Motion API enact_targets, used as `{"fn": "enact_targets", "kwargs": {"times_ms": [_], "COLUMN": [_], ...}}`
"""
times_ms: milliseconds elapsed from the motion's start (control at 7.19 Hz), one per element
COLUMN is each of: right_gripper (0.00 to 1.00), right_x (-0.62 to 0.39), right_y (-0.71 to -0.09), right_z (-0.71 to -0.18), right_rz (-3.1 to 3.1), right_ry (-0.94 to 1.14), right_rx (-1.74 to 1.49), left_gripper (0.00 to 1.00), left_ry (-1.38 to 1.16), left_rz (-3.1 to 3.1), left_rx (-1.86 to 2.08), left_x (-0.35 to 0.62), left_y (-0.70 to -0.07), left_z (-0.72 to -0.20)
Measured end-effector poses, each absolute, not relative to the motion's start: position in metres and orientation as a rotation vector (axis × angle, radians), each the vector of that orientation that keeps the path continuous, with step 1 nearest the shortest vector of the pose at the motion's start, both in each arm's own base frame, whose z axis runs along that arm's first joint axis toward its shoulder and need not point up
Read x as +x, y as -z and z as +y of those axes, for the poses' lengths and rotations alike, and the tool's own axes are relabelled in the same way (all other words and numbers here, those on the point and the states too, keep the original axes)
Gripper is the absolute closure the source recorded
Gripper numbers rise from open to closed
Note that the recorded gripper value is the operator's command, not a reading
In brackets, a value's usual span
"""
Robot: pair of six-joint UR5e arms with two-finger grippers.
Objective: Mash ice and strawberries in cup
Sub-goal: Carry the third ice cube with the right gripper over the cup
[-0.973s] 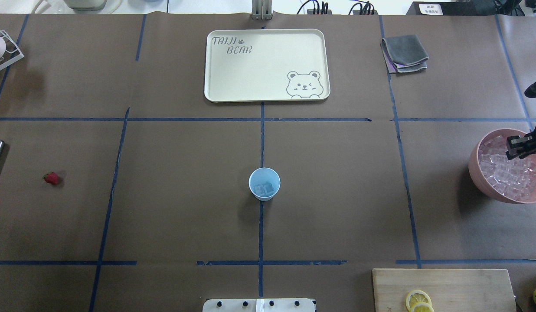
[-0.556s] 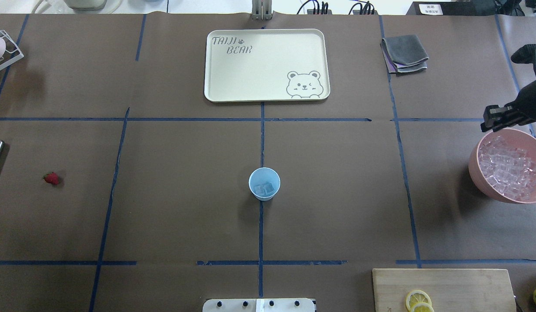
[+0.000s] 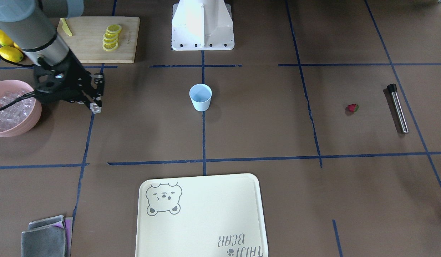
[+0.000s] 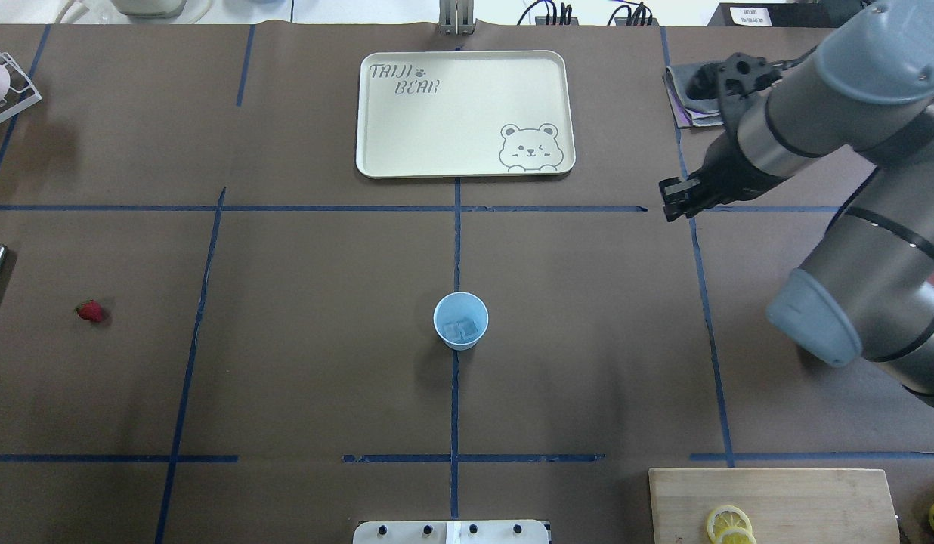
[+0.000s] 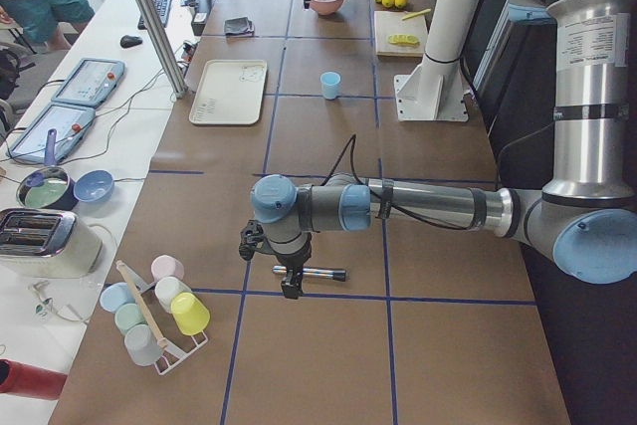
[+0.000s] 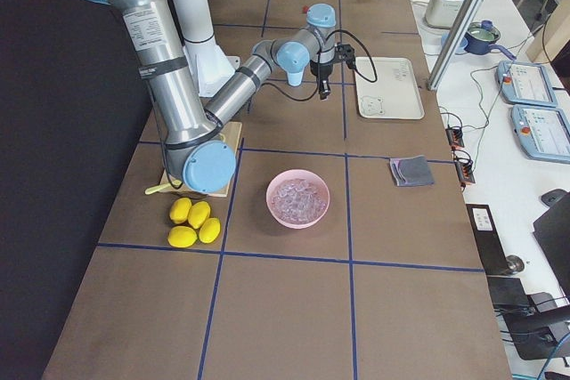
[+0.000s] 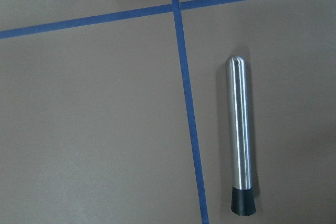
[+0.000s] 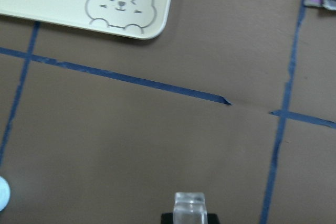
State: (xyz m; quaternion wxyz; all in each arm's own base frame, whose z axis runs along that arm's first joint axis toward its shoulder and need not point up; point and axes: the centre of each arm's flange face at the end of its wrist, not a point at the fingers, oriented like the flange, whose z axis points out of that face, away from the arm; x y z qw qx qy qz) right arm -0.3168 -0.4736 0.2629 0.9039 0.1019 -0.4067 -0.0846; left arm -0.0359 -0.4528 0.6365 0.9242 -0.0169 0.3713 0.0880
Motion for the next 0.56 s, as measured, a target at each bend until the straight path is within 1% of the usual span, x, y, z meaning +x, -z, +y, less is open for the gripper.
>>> {"fn": "enact_targets", "kwargs": {"times_ms": [278, 556], "right_gripper": [1.0, 1.0], "right_x": [-0.385, -0.468], "right_y": [-0.197, -0.15], "right_z": [-0.446, -0.413], "right_rz": [-0.815, -0.789], "right_ry": [0.175, 0.11], "right_rx": [0.204, 0.192], "left_gripper": [0.0, 0.0], "left_ry": [-0.182, -0.183], "left_rz": [0.762, 0.759], "left_rx": [-0.032, -0.029], "left_x": [-0.036, -0.036], "left_y": [-0.635, -0.634], "left_z": [-0.452, -0.453]}}
